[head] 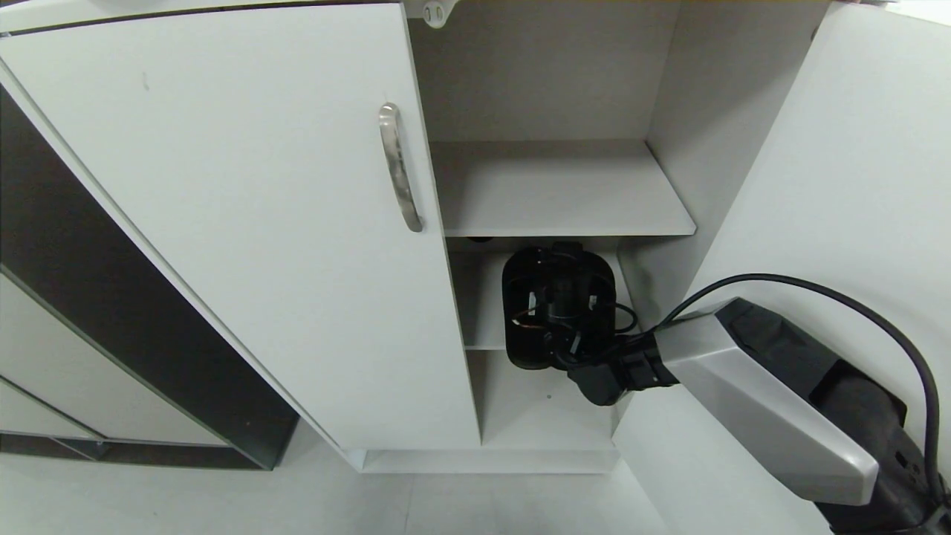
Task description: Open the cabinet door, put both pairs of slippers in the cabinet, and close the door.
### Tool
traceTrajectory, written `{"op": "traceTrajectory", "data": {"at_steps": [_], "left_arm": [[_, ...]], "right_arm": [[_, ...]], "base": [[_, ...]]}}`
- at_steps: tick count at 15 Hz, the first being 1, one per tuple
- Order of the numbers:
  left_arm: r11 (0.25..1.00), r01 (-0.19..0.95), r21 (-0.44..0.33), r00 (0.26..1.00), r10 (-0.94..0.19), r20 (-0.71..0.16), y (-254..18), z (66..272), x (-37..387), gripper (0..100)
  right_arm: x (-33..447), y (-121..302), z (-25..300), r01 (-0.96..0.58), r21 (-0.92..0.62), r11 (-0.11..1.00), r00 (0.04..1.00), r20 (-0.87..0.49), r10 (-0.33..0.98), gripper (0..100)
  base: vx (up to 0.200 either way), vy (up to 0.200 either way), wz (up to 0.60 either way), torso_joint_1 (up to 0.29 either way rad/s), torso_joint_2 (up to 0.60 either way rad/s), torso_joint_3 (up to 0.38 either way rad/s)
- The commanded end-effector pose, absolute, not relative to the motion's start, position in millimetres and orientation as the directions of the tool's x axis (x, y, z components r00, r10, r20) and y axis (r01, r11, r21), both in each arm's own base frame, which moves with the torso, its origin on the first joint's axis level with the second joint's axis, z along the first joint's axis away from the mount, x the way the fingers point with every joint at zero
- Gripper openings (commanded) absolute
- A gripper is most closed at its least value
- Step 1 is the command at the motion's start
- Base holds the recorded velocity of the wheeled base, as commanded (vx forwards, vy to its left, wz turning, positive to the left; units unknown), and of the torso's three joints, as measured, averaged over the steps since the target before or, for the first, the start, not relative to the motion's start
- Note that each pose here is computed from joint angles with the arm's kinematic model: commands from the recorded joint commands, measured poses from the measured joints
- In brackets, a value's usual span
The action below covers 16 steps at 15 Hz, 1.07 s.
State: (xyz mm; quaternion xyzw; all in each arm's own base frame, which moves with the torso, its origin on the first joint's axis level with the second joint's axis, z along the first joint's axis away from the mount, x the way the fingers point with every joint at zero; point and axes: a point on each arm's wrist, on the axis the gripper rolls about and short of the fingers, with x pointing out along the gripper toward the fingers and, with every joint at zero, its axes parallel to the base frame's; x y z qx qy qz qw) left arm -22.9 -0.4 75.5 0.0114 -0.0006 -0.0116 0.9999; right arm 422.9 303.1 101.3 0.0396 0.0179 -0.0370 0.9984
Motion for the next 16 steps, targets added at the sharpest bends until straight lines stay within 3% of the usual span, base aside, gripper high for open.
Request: {"op": "traceTrajectory", "data": {"at_steps": [1,6,7,11,16], "left_arm": [[0.999,0.023,0.023,1.000,-0.023,0.000,0,75,-23,0],[1.000,0.021,0.021,1.000,-0.021,0.000,0,75,-23,0],[1.000,0.021,0.021,1.000,-0.021,0.000,0,75,-23,0],[1.000,0.021,0.021,1.000,-0.021,0.000,0,75,-23,0],[1.000,0.021,0.020,1.000,-0.021,0.000,0,75,-23,0]], "right_arm": [[424,304,96,0.076,0.072,0.994,0.996,-0.045,-0.073,0],[426,304,85,0.079,0.063,0.995,0.995,-0.061,-0.075,0],[426,304,84,0.079,0.061,0.995,0.995,-0.063,-0.075,100],[417,305,77,0.075,0.029,0.997,0.993,-0.089,-0.072,100],[373,303,101,0.048,0.039,0.998,0.996,-0.073,-0.045,100]], "base": [[0.000,0.000,0.00,0.000,0.00,0.000],[0.000,0.000,0.00,0.000,0.00,0.000],[0.000,0.000,0.00,0.000,0.00,0.000],[0.000,0.000,0.00,0.000,0.00,0.000],[0.000,0.000,0.00,0.000,0.00,0.000]]}}
